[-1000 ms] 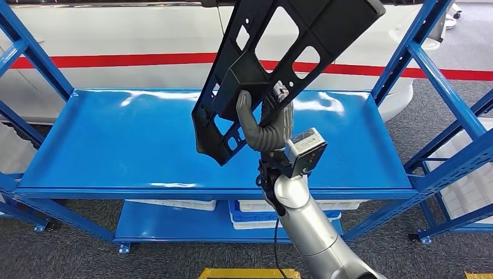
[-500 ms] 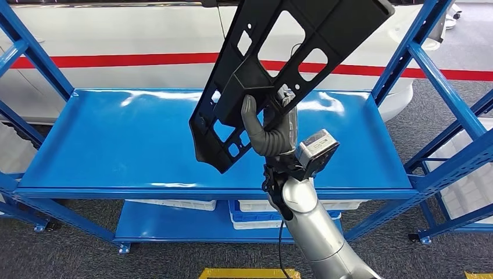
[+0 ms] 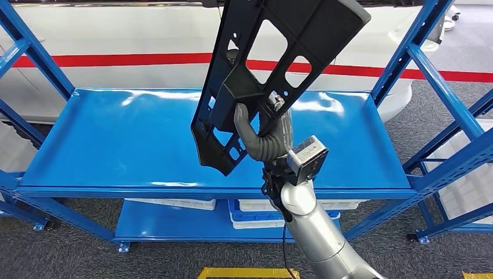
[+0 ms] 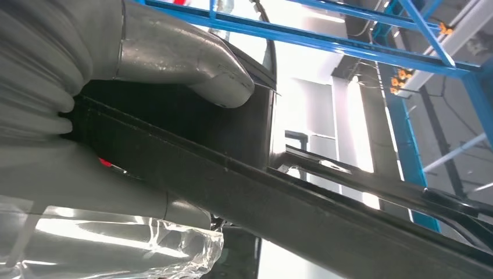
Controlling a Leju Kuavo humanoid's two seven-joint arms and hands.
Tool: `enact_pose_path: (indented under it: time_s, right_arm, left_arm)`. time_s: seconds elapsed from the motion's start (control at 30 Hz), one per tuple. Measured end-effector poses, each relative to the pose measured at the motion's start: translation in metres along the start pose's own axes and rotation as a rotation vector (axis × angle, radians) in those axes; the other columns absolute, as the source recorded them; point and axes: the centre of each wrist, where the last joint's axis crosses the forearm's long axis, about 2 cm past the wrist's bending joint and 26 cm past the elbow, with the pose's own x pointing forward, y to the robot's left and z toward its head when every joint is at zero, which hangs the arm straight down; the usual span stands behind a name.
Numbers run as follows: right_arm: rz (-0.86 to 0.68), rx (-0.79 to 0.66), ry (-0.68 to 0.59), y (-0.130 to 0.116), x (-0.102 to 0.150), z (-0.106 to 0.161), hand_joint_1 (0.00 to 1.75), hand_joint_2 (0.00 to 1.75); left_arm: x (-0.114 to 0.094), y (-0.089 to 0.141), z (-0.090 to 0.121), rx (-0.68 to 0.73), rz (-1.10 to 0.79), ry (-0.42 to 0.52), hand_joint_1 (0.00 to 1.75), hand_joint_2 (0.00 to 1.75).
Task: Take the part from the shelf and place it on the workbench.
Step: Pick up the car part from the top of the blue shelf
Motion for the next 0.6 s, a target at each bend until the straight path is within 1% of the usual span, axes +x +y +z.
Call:
enact_pose_path:
  time_s: [0.27, 0.6]
  right_arm:
    - [0.021, 0.011, 0.020, -0.0013, -0.0037, 0.0055, 1.75, 1.75]
    - [0.103, 0.019, 0.007, 0.0014, -0.0043, 0.0068, 1.75, 1.75]
  left_arm:
    - [-0.0003, 0.0017, -0.0004, -0.008, 0.006, 0.001, 0.00, 1.75]
    - [-0.0012, 0.0012, 0.0002, -0.011, 0.013, 0.003, 0.00, 1.75]
